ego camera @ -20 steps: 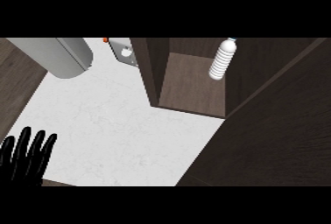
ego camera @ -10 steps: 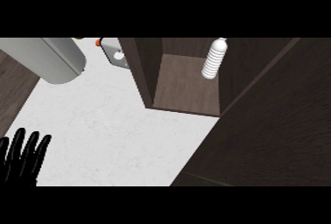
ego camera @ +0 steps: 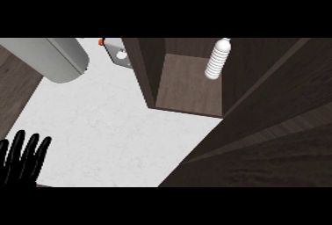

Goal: Pick up the bottled water, place it into the cabinet and close the cabinet

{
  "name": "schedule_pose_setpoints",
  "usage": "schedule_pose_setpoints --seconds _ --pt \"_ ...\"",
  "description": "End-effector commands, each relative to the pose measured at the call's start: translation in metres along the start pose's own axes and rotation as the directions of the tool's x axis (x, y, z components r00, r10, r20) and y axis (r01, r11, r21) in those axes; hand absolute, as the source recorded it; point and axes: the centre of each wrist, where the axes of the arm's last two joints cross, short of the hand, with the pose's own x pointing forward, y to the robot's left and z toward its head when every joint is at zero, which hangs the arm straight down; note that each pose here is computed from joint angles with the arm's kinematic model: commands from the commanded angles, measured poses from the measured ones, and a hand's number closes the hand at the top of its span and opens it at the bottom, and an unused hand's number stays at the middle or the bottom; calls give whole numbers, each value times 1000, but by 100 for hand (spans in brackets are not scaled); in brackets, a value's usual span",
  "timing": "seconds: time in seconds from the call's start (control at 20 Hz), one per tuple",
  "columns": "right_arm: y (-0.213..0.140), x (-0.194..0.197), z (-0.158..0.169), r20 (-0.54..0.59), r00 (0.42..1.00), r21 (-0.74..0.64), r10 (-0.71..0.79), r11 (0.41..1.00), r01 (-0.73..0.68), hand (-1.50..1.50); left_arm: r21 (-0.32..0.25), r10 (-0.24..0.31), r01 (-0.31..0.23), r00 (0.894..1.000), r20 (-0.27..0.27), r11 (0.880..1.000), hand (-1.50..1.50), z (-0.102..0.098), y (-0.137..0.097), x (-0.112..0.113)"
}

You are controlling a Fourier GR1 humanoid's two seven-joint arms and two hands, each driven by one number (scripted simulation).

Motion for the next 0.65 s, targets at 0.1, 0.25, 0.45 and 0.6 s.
schedule_pose_setpoints --seconds 0.1,0.25,0.45,0.6 --pt "-18 6 -71 14 998 -189 -55 980 57 150 -20 25 -26 1000 -9 999 -150 2 0 -1" --pt "-28 12 -109 8 998 -228 -57 972 57 150 -5 16 -16 1000 -12 1000 -150 2 9 -8" --pt "-38 11 -157 -22 998 -248 -66 967 58 150 14 14 -14 1000 -6 1000 -150 -3 15 -3" --pt "-34 14 -185 -23 997 -260 -70 964 62 150 2 17 -17 1000 -17 1000 -150 3 18 -4"
